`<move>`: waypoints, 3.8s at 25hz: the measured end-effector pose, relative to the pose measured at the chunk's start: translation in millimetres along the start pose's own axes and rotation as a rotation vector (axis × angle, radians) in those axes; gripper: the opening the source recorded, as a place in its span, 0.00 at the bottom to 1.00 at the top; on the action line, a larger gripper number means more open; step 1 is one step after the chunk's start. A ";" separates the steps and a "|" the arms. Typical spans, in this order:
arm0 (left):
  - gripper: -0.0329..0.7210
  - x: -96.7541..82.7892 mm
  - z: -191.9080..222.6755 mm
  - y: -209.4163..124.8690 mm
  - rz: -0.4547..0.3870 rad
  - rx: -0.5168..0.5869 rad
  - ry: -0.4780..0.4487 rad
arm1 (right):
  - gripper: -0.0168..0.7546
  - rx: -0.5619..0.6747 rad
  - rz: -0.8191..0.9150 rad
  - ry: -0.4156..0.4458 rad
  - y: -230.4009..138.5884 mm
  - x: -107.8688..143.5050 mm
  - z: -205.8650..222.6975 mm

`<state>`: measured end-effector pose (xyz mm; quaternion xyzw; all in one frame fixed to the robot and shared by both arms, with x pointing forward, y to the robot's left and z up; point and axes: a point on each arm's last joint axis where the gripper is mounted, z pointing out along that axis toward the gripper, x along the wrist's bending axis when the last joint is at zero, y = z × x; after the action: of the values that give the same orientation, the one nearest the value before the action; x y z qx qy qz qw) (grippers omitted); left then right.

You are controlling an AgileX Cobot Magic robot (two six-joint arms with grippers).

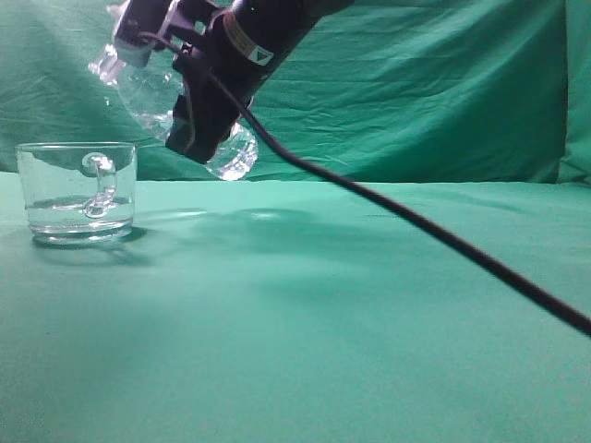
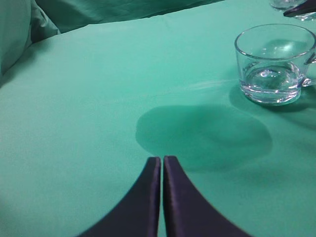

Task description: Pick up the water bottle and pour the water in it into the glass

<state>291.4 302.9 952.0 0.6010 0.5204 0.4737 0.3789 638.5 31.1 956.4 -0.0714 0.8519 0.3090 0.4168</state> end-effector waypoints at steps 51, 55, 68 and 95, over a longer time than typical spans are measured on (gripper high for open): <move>0.04 0.0 0.0 0.0 0.000 0.000 0.000 | 0.37 0.118 1.068 -0.364 -71.0 -20.6 -273.3; 0.04 0.0 0.0 0.0 0.000 0.000 0.000 | 0.37 0.174 1.115 -0.382 -90.9 -16.2 -280.0; 0.04 0.0 0.0 0.0 0.000 0.000 0.000 | 0.37 0.074 1.072 -0.349 -109.5 -2.4 -282.3; 0.04 0.0 0.0 0.0 0.000 0.000 0.000 | 0.37 -0.160 1.027 -0.287 -164.6 85.5 -186.5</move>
<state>291.4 302.9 952.0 0.6010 0.5204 0.4737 0.3789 521.8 -198.1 901.2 0.3658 0.6855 0.5436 0.3173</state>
